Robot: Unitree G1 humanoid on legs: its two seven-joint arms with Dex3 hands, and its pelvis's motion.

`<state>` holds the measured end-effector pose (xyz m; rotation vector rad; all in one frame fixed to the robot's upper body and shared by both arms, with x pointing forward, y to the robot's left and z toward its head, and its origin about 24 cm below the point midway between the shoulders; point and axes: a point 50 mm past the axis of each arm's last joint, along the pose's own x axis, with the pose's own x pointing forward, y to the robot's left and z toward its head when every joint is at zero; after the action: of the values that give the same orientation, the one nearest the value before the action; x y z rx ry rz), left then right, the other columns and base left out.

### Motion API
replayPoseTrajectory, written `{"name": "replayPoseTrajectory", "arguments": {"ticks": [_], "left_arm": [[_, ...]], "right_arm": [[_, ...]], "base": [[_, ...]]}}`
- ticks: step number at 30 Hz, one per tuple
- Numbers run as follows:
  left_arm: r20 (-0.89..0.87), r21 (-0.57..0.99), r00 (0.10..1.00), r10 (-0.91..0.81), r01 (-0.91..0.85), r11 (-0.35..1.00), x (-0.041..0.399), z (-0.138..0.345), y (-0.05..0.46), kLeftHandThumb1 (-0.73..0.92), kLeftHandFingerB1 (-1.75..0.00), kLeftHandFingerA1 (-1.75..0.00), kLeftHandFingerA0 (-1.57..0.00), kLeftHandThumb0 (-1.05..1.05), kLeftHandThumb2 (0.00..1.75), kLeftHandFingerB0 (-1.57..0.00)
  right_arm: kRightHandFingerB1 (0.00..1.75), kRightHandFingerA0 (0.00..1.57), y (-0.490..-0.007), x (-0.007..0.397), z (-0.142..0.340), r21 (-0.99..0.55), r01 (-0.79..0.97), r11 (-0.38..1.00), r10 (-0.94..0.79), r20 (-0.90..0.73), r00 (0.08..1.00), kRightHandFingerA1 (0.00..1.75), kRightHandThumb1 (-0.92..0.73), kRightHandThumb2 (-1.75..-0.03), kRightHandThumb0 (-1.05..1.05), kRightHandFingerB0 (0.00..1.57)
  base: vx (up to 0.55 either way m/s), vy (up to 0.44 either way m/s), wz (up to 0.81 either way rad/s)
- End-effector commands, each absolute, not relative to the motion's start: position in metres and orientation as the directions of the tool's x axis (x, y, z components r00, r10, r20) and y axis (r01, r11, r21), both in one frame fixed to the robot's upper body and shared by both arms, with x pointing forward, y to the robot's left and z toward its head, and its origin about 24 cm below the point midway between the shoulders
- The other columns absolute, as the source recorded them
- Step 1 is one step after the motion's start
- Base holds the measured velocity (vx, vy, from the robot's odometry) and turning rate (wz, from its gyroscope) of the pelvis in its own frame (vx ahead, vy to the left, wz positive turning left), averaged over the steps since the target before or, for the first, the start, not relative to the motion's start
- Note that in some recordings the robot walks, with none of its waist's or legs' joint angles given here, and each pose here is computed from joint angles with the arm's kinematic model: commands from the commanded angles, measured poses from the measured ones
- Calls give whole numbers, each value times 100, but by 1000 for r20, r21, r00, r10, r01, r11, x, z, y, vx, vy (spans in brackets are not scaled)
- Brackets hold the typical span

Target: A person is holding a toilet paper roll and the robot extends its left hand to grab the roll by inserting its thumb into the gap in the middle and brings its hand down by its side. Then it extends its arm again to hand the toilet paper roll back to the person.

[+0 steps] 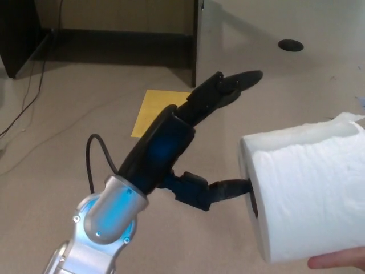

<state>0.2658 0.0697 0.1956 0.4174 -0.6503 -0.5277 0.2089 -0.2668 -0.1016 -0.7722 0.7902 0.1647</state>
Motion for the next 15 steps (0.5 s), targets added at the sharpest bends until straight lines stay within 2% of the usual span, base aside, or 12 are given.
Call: {"name": "replayPoseTrajectory", "arguments": {"ticks": [1, 6, 7, 8, 11, 12, 15], "left_arm": [[427, 543, 696, -578, 314, 779, 264, 193, 67, 36, -31, -38, -19, -49, 61, -10], [419, 565, 692, -588, 308, 766, 263, 192, 66, 36, -31, -37, -19, -48, 60, -10], [422, 566, 690, -588, 307, 765, 263, 193, 66, 35, -31, -38, -20, -48, 60, -10], [426, 568, 684, -592, 307, 764, 264, 193, 66, 36, -31, -38, -19, -49, 60, -10], [441, 578, 660, -608, 309, 755, 265, 192, 65, 36, -31, -39, -18, -51, 61, -10], [445, 575, 656, -610, 312, 756, 265, 192, 65, 36, -32, -38, -18, -51, 62, -10], [449, 570, 653, -610, 316, 759, 265, 194, 63, 37, -32, -38, -18, -54, 63, -9]], "right_arm": [[40, 66, -270, 207, -102, -564, -411, 716, -151, -700, 698, 56, -66, -60, -36, 48], [40, 68, -270, 207, -102, -564, -407, 718, -152, -699, 699, 59, -66, -60, -36, 49], [53, 63, -270, 209, -101, -565, -405, 719, -153, -697, 701, 66, -54, -85, -42, 42], [41, 68, -269, 210, -101, -567, -406, 717, -151, -695, 703, 58, -66, -60, -36, 48], [40, 69, -270, 209, -101, -576, -414, 705, -151, -692, 706, 59, -66, -60, -36, 48], [52, 62, -270, 209, -101, -575, -411, 708, -155, -694, 703, 64, -53, -84, -42, 40], [52, 63, -270, 209, -101, -574, -408, 710, -156, -693, 704, 65, -54, -84, -41, 41]], "base": [[0, 0, 0], [0, 0, 0], [0, 0, 0], [0, 0, 0], [0, 0, 0], [0, 0, 0], [0, 0, 0]]}}
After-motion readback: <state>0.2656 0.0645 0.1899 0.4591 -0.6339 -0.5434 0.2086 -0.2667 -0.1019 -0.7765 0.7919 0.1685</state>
